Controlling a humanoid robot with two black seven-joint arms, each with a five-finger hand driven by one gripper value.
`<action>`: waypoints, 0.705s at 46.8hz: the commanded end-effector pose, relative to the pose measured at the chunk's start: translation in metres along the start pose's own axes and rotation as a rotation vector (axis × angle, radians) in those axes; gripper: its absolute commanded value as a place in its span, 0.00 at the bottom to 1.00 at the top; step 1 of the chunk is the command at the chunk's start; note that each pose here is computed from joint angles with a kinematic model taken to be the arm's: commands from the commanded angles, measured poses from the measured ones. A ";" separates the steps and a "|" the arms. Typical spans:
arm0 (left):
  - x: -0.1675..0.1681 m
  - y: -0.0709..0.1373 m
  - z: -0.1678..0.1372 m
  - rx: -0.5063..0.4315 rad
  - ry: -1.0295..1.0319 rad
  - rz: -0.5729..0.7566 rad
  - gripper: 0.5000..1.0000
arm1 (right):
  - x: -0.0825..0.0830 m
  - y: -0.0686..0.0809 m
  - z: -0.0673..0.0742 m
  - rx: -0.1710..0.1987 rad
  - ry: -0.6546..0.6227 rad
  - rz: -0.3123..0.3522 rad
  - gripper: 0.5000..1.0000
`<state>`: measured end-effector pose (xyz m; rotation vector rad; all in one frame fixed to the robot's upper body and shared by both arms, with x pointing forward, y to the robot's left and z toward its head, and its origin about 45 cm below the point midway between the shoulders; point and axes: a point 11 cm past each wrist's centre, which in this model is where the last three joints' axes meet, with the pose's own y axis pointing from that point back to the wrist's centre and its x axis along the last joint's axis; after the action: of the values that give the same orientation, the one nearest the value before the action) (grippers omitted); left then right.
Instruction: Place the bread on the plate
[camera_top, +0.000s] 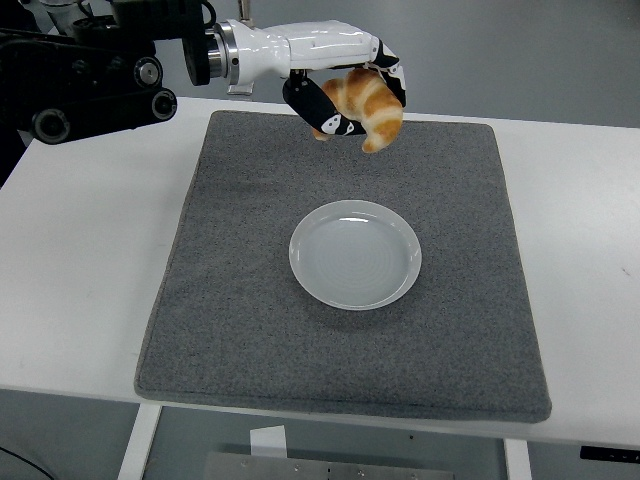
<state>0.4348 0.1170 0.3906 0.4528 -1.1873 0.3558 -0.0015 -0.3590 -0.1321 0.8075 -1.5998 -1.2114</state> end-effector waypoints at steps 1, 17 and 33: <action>-0.013 -0.011 0.001 -0.011 -0.004 -0.020 0.00 | 0.000 0.000 0.000 0.000 0.000 0.000 0.90; -0.069 -0.032 -0.004 -0.018 0.021 -0.084 0.00 | 0.000 0.000 0.000 0.000 0.000 0.001 0.90; -0.122 -0.041 -0.009 -0.014 0.027 -0.142 0.00 | 0.000 0.000 0.000 0.000 0.000 0.000 0.90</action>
<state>0.4233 0.0843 0.2745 0.5123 -1.1310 0.2359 -0.0015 -0.3590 -0.1321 0.8076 -1.5999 -1.2113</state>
